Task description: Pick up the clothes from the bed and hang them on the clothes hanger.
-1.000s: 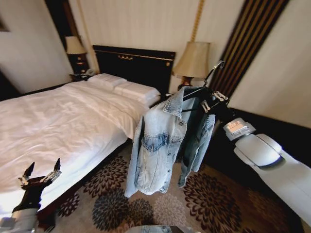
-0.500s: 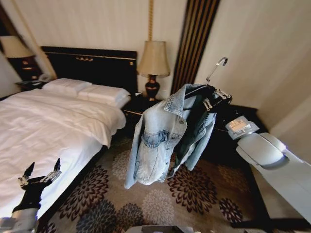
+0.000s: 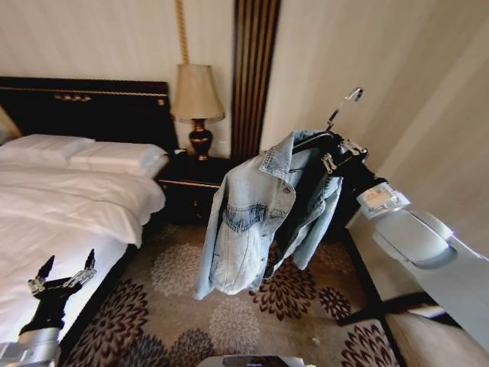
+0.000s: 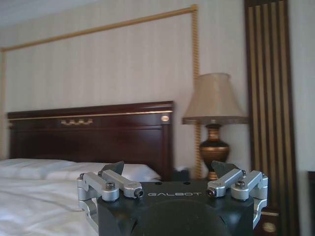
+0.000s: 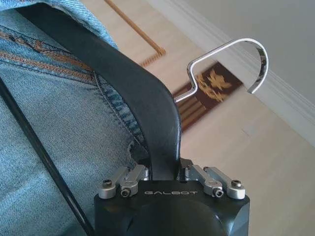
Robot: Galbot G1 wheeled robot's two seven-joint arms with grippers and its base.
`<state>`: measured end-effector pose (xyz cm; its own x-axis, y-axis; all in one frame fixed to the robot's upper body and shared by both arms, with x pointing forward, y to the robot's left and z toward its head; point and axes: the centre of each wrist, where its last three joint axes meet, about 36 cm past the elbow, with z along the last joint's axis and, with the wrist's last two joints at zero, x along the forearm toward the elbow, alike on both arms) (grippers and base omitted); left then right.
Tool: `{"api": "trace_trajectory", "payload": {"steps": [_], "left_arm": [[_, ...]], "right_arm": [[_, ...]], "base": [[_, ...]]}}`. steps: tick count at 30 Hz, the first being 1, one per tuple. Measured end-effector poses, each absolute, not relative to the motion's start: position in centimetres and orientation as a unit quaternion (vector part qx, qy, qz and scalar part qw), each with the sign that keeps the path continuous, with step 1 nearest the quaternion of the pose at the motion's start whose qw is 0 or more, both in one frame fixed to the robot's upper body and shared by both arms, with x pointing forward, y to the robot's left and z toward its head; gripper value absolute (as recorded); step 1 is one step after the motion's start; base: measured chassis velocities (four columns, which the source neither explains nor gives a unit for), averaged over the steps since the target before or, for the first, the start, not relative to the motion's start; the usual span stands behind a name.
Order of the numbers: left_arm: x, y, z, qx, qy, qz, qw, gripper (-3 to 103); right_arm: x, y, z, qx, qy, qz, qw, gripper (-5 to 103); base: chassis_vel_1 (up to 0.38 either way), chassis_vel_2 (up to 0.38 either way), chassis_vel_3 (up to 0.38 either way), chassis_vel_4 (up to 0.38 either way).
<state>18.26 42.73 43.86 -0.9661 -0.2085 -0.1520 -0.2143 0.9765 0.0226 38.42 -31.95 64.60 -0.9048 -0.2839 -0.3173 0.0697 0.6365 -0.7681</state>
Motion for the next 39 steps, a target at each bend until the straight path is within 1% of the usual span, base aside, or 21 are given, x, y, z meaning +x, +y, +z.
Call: {"api": "trace_trajectory", "payload": {"steps": [19,39], "left_arm": [[18.3,42.7,43.9,-0.107,0.991,0.019,0.075,100],[18.3,42.7,43.9,-0.107,0.991,0.019,0.075,100]], "right_arm": [[36.1,-32.8,63.0,-0.051,0.885,-0.422,0.19,26],[35.9,-33.0,63.2,-0.051,0.884,-0.425,0.189,26]], "base": [[-0.13,-0.128,-0.126,-0.124],[-0.119,-0.123,-0.125,-0.124]]}}
